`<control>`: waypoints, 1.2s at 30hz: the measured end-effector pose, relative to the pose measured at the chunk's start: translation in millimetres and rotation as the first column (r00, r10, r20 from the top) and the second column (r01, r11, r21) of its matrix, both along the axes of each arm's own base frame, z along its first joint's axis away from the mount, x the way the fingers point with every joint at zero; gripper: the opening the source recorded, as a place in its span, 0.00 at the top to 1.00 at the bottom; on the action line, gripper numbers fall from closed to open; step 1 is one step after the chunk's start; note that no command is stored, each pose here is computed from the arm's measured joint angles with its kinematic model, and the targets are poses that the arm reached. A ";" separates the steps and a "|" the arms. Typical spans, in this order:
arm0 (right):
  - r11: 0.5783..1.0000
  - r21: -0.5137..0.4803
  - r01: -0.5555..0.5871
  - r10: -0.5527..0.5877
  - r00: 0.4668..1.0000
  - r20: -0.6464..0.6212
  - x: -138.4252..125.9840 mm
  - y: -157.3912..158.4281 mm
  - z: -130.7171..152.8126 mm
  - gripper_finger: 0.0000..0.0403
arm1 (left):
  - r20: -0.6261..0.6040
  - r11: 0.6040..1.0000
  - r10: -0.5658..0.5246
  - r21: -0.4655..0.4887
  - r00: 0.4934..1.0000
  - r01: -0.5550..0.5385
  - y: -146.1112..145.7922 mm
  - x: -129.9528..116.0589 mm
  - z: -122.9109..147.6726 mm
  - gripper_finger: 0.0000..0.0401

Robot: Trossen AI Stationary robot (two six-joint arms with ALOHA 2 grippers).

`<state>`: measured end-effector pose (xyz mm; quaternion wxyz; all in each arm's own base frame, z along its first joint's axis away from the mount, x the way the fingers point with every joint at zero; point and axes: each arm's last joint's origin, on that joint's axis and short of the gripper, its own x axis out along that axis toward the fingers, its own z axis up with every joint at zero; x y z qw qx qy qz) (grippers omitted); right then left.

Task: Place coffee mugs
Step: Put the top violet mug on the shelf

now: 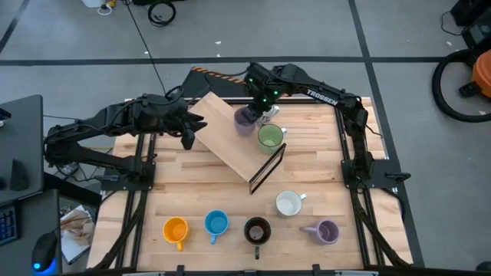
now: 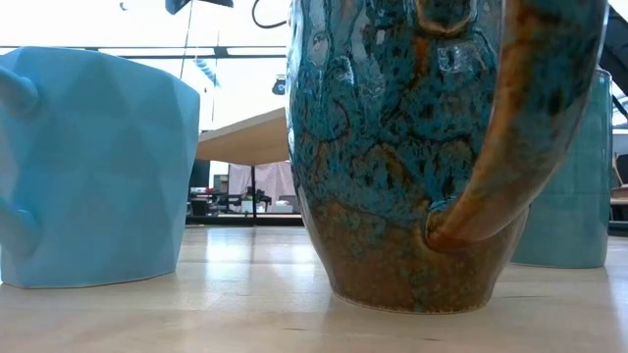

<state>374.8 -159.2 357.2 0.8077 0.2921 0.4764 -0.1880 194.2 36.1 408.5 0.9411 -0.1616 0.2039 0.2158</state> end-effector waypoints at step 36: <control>0.994 -0.107 0.032 -0.008 0.975 0.220 -57.9 -10.8 84.7 0.69 | 0.026 0.959 -0.234 0.170 0.972 0.226 12.0 77.9 -2.9 0.68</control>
